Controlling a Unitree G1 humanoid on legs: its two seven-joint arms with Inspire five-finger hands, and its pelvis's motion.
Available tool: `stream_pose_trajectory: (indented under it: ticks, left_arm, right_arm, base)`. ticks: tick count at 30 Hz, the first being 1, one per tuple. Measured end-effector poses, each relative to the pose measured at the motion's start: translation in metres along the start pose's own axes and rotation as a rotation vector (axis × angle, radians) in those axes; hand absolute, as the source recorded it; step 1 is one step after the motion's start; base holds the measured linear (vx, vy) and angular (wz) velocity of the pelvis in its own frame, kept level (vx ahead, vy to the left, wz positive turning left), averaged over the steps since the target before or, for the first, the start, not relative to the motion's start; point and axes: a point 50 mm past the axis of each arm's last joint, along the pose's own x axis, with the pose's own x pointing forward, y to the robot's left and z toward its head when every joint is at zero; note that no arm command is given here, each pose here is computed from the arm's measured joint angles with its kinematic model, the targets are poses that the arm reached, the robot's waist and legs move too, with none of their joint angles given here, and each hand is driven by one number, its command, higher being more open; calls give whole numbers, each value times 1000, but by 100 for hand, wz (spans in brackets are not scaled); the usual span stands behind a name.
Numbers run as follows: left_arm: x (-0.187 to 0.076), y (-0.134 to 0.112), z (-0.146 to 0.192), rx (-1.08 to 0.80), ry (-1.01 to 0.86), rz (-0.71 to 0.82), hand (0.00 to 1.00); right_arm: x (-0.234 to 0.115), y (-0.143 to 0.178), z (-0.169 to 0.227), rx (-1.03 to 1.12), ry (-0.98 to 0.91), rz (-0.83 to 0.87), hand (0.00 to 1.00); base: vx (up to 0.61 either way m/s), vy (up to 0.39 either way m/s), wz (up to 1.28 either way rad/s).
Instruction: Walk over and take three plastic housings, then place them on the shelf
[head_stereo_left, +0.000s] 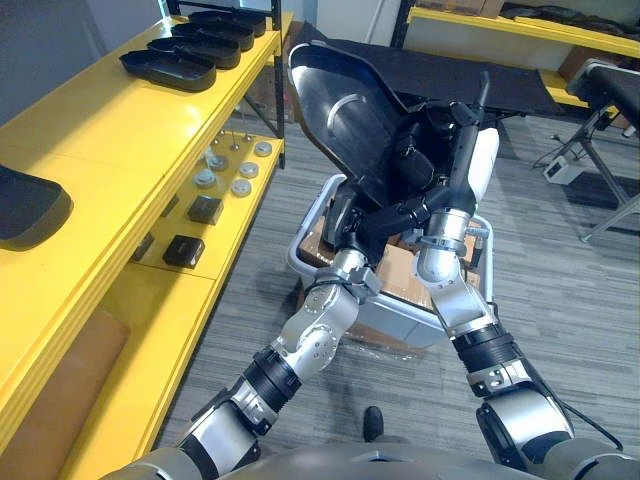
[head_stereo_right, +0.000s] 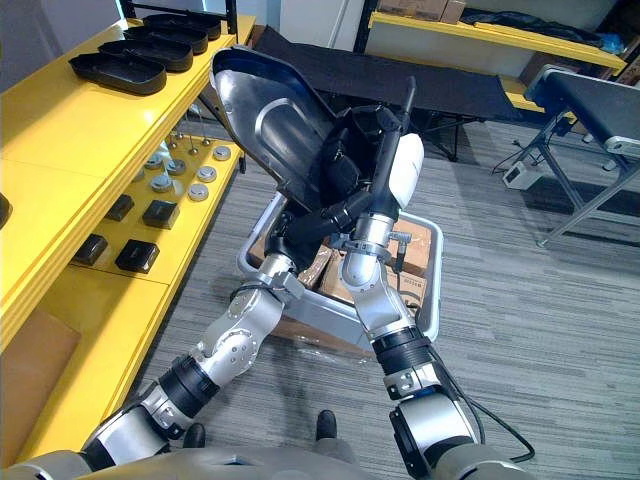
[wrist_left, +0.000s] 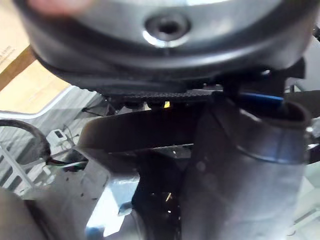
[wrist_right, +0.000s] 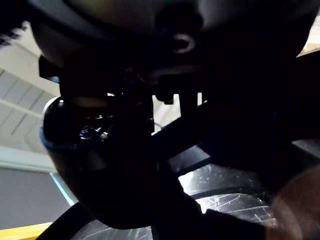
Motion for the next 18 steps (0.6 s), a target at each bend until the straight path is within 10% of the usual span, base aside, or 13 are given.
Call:
stream_pose_trajectory:
  ticks: [18]
  left_arm:
    - [7,37,34,-268,-167,147,100]
  right_arm:
    - [-40,9,-20,33,159,28,0]
  base:
    - [0,0,0]
